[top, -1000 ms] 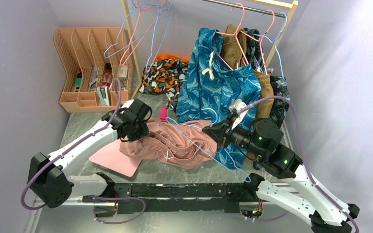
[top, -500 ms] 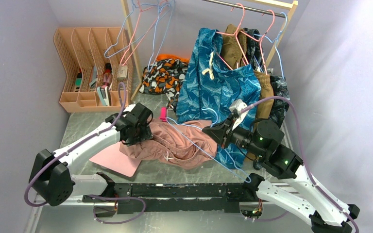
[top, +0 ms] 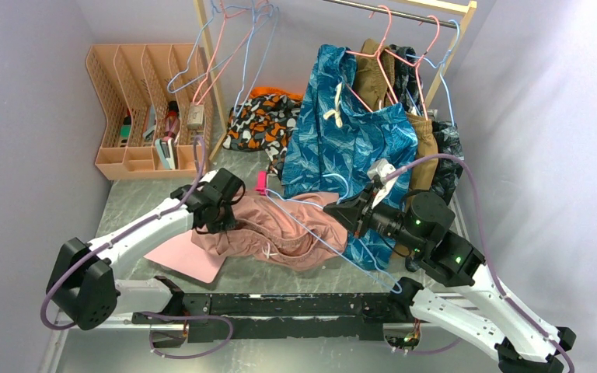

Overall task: Place the shorts on the hanger
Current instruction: Hang the shorts on the hanger.

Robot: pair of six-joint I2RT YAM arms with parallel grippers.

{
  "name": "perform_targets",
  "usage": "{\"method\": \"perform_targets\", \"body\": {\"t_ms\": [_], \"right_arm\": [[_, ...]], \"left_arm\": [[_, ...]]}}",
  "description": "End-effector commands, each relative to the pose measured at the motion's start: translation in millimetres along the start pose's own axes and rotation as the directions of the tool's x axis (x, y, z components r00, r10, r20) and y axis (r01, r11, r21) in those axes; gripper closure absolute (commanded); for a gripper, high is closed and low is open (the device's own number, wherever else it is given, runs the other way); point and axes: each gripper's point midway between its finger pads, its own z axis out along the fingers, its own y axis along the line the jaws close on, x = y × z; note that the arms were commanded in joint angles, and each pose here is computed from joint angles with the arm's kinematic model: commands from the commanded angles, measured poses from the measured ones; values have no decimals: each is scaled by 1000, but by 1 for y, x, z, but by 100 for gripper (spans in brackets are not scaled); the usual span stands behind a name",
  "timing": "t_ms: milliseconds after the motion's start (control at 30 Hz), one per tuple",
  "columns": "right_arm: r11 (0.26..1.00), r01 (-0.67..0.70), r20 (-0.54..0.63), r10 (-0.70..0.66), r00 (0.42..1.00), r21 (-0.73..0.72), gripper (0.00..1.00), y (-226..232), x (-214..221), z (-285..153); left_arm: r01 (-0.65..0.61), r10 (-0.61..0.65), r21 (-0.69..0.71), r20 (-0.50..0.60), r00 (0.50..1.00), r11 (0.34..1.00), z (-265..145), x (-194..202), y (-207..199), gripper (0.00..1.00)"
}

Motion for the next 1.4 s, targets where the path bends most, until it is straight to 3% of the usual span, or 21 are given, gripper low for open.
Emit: {"method": "perform_targets", "body": {"t_ms": [0,233,400,633,1133,1367], "right_arm": [[1000,13,41,-12,999,-15,100,5,-15,-5],[998,62,93,-61,994,-10,100,9,-46,-14],[992,97,170,-82,982,-81,100,31,-88,-29],[958,96,62,-82,995,-272,100,62,-82,-17],[991,87,-59,-94,994,-104,100,18,-30,17],[991,130,18,-131,991,17,100,-1,-50,11]], "left_arm": [[-50,44,107,51,998,993,-20,-14,-19,93],[-248,136,357,312,940,900,-117,-73,-60,93],[-343,164,456,386,908,821,-161,-81,-74,93],[-412,227,506,388,893,758,-165,-67,-79,93],[-446,255,524,398,881,726,-179,-66,-81,93],[-456,259,530,405,877,715,-191,-69,-82,93]]}}
